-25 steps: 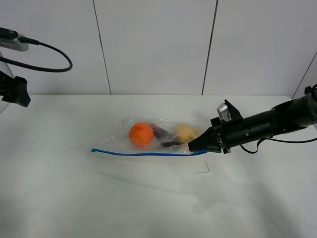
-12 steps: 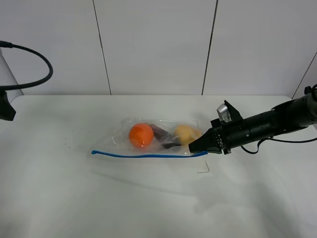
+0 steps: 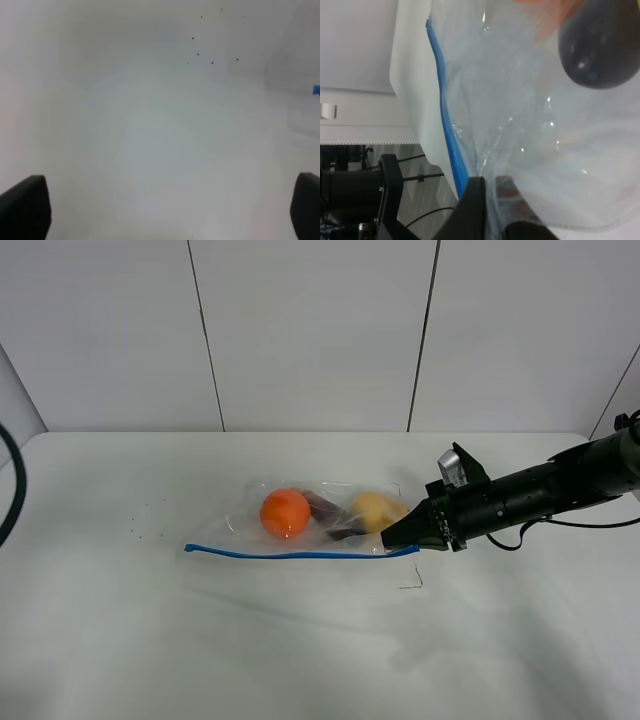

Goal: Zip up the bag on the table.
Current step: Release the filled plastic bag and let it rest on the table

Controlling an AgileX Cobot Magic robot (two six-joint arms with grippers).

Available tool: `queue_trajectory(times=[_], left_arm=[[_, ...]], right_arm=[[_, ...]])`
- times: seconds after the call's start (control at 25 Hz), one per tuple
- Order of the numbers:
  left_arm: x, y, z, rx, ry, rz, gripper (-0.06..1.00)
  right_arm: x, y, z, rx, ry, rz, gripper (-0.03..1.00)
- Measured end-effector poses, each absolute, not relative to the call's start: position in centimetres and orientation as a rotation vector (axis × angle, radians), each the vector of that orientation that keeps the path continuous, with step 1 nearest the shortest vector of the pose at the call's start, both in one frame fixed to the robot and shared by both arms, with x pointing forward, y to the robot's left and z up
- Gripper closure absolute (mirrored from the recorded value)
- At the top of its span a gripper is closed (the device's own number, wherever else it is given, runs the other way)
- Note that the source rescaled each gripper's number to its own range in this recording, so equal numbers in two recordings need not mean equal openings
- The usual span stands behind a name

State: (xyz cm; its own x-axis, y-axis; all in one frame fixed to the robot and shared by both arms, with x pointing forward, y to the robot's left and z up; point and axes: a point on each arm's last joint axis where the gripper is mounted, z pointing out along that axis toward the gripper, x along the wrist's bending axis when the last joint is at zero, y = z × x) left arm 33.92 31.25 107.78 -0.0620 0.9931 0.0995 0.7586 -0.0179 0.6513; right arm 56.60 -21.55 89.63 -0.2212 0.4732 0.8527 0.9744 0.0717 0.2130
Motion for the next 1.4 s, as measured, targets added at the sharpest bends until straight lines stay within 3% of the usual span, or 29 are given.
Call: queue_trajectory(times=[0.84, 1.4], left_arm=[[21.9, 30.7, 107.2, 1.578, 1.661, 0.968, -0.05], [22.6, 30.4, 104.0, 1.624, 1.688, 0.874, -0.05]], right_arm=[[56.6, -21.5, 89.7, -1.43, -1.763, -1.086, 0.97], [56.5, -21.6, 89.6, -1.427, -1.769, -1.08, 0.97]])
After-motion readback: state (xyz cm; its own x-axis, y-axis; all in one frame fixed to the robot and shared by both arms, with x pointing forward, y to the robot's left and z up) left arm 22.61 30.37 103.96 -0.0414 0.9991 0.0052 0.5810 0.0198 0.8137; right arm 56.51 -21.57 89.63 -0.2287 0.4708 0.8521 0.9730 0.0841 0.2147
